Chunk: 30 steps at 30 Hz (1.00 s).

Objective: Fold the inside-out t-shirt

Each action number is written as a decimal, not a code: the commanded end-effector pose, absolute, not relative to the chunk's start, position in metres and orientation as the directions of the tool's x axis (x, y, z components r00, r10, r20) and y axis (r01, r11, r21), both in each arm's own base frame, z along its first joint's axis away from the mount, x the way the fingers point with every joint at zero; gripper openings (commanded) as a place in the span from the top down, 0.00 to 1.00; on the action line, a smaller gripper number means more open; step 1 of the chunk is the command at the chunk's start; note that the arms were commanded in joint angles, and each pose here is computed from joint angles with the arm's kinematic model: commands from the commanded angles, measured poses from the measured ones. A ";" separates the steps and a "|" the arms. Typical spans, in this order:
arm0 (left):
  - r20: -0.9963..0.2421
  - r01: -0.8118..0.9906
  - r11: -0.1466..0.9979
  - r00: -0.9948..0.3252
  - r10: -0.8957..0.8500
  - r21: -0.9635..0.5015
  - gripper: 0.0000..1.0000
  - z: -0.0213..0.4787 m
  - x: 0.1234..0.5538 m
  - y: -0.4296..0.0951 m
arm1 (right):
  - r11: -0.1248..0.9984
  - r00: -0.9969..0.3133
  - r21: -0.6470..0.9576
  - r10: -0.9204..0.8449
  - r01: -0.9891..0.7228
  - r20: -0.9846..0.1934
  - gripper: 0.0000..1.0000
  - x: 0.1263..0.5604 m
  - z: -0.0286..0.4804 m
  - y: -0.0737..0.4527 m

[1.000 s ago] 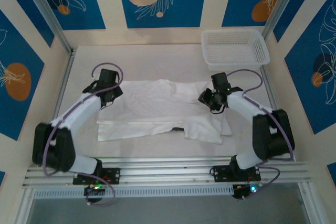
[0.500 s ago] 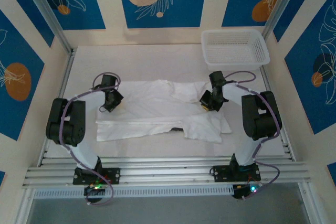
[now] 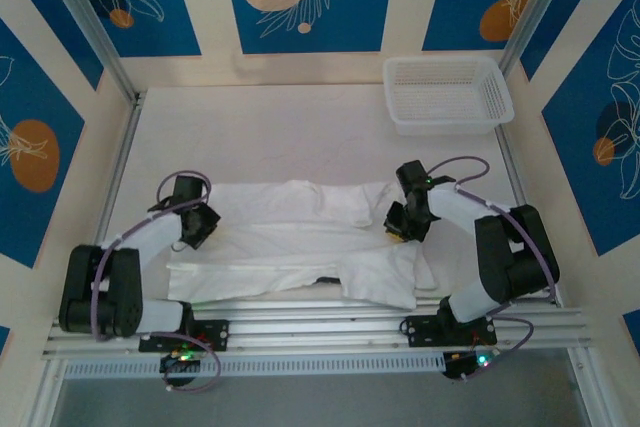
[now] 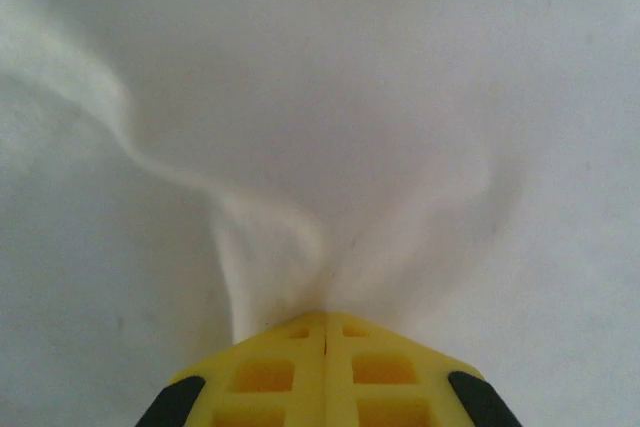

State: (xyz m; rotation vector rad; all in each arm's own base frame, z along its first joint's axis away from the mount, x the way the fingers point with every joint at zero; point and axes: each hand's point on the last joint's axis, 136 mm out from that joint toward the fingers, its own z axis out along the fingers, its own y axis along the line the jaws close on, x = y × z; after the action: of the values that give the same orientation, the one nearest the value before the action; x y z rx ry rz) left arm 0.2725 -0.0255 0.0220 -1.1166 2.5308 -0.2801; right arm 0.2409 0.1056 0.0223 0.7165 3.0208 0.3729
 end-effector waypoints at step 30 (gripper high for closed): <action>-0.537 -0.479 0.819 -0.620 -0.571 -0.317 0.47 0.129 0.291 -0.017 | 0.708 -0.764 0.460 0.638 0.536 -0.092 0.89 0.454 0.080 0.149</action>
State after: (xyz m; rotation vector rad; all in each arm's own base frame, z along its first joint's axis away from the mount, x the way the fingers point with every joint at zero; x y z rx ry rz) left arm 0.2901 -0.0214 0.1263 -0.7331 2.3567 -0.2299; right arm 0.4367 0.1686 0.1038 0.7986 2.6515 0.7023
